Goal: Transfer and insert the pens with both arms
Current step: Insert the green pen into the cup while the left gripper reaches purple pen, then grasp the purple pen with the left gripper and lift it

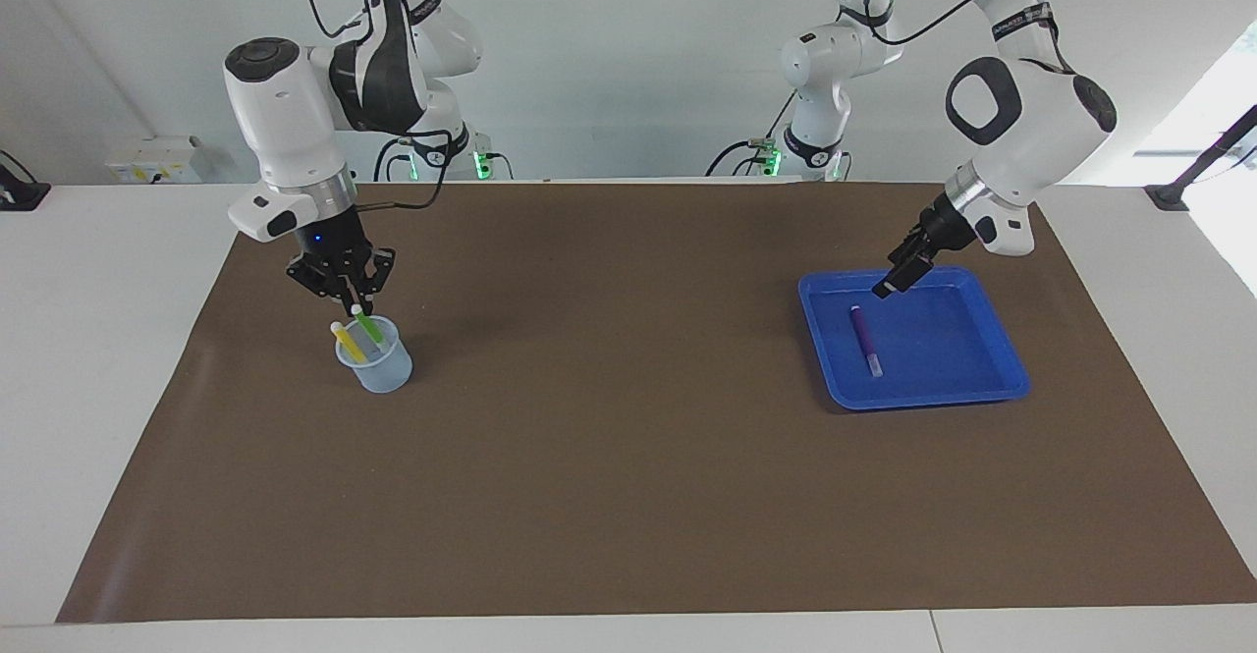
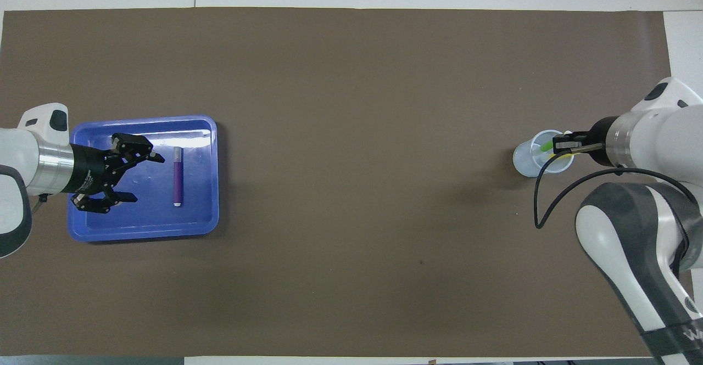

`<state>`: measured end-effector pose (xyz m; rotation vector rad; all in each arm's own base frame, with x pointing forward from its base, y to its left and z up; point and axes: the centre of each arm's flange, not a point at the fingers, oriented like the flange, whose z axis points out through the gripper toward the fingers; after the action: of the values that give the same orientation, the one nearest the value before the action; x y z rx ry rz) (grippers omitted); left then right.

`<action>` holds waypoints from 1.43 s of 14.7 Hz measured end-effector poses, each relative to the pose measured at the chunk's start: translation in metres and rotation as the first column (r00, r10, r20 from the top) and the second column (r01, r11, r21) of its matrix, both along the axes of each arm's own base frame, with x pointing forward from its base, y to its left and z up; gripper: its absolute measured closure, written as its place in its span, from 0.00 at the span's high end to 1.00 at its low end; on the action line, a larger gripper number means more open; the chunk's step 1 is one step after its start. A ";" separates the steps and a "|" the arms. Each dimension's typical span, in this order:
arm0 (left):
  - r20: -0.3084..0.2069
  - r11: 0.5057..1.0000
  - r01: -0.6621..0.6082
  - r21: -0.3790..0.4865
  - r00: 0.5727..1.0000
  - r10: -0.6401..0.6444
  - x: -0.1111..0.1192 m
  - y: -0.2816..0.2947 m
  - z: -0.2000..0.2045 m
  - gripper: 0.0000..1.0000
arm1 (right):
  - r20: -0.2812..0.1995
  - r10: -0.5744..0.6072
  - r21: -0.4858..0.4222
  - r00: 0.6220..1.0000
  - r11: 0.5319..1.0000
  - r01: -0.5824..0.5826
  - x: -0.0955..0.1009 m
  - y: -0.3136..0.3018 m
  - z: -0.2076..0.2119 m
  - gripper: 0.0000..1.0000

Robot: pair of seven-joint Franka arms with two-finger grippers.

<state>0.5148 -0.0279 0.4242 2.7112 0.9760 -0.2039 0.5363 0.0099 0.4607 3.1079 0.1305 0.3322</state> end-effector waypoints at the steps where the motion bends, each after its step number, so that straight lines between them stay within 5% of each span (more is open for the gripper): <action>1: 0.013 0.995 0.100 0.023 0.995 -0.100 0.003 0.001 -0.010 1.00 | -0.001 -0.006 0.007 1.000 1.000 0.006 -0.001 -0.001 -0.004 0.18; 6: 0.029 0.902 0.421 0.097 0.905 -0.425 0.013 -0.001 -0.048 1.00 | 0.001 -0.039 0.045 0.999 0.998 0.039 -0.006 -0.007 -0.020 0.18; 13: -0.014 0.752 0.636 0.173 0.765 -0.644 0.020 -0.038 -0.096 0.94 | 0.014 -0.036 0.043 0.999 0.998 0.036 -0.010 -0.008 -0.043 0.18; 21: 0.004 0.739 0.651 0.174 0.750 -0.661 0.028 -0.037 -0.124 0.79 | -0.002 -0.028 0.040 1.000 0.999 0.028 -0.013 -0.008 -0.053 0.18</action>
<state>0.5429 -0.0651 0.2998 3.0798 -0.0423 -0.1602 0.5232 0.0019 0.4075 3.1462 0.0808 0.3368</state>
